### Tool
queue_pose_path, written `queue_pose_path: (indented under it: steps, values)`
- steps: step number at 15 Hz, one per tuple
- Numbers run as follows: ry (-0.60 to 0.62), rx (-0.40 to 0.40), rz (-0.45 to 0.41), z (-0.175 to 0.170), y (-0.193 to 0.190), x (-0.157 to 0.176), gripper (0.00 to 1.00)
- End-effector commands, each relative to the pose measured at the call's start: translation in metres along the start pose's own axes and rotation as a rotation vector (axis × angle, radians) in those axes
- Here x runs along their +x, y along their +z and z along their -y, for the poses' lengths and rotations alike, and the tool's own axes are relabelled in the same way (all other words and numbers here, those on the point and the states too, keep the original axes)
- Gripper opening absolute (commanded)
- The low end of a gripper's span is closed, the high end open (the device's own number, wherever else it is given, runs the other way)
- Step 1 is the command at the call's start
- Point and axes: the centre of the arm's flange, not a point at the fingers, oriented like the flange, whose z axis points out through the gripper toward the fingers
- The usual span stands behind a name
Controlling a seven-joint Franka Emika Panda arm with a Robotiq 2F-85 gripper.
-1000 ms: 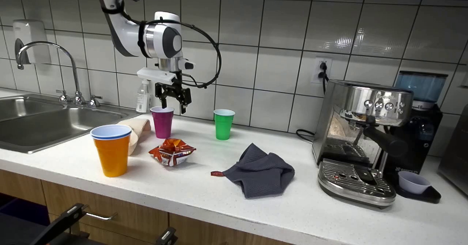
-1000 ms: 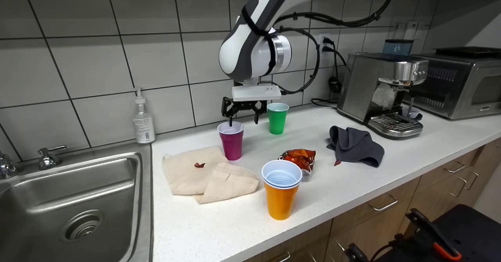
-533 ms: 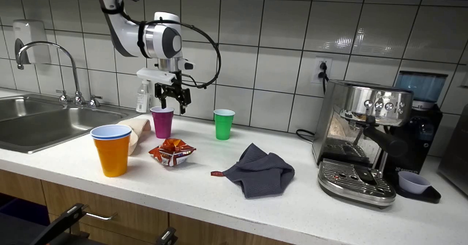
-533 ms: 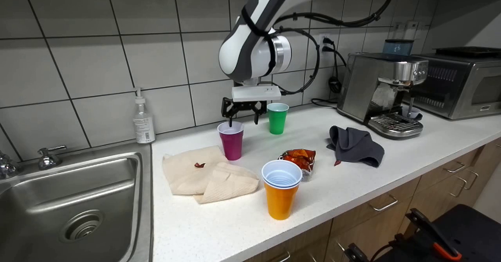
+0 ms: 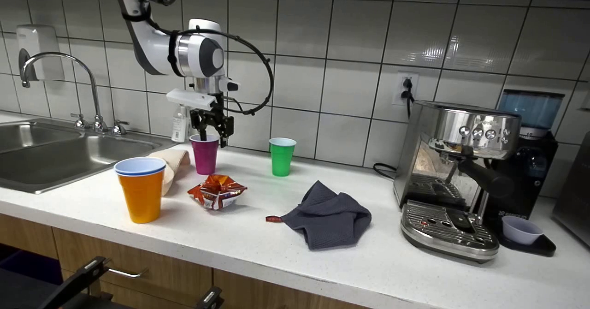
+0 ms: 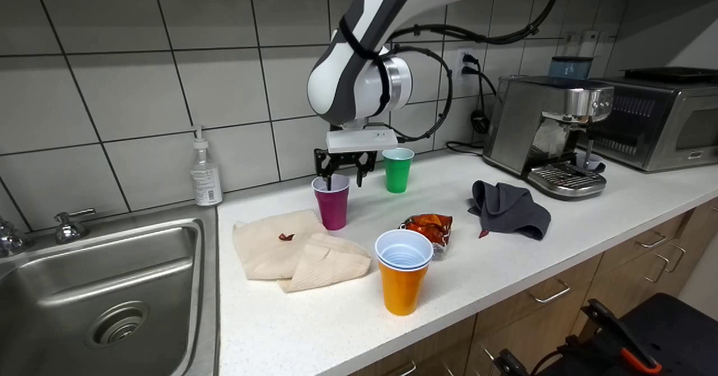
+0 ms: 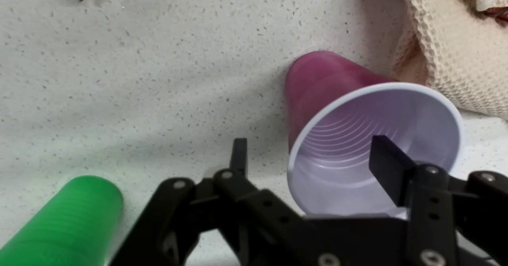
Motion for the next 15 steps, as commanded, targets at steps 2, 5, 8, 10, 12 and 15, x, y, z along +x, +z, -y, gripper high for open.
queue_pose_path:
  steps: [2, 5, 8, 10, 12, 15]
  values:
    - [0.018, -0.015, -0.026, 0.005, -0.001, -0.003, 0.40]
    - [0.019, -0.019, -0.033, 0.005, -0.002, -0.002, 0.18]
    - [0.025, -0.024, -0.040, 0.003, -0.003, -0.001, 0.00]
    - [0.032, -0.023, -0.048, 0.000, -0.005, -0.001, 0.00]
    - [0.041, -0.018, -0.058, -0.002, -0.008, 0.000, 0.01]
    - [0.043, -0.002, -0.087, -0.005, -0.019, -0.002, 0.01]
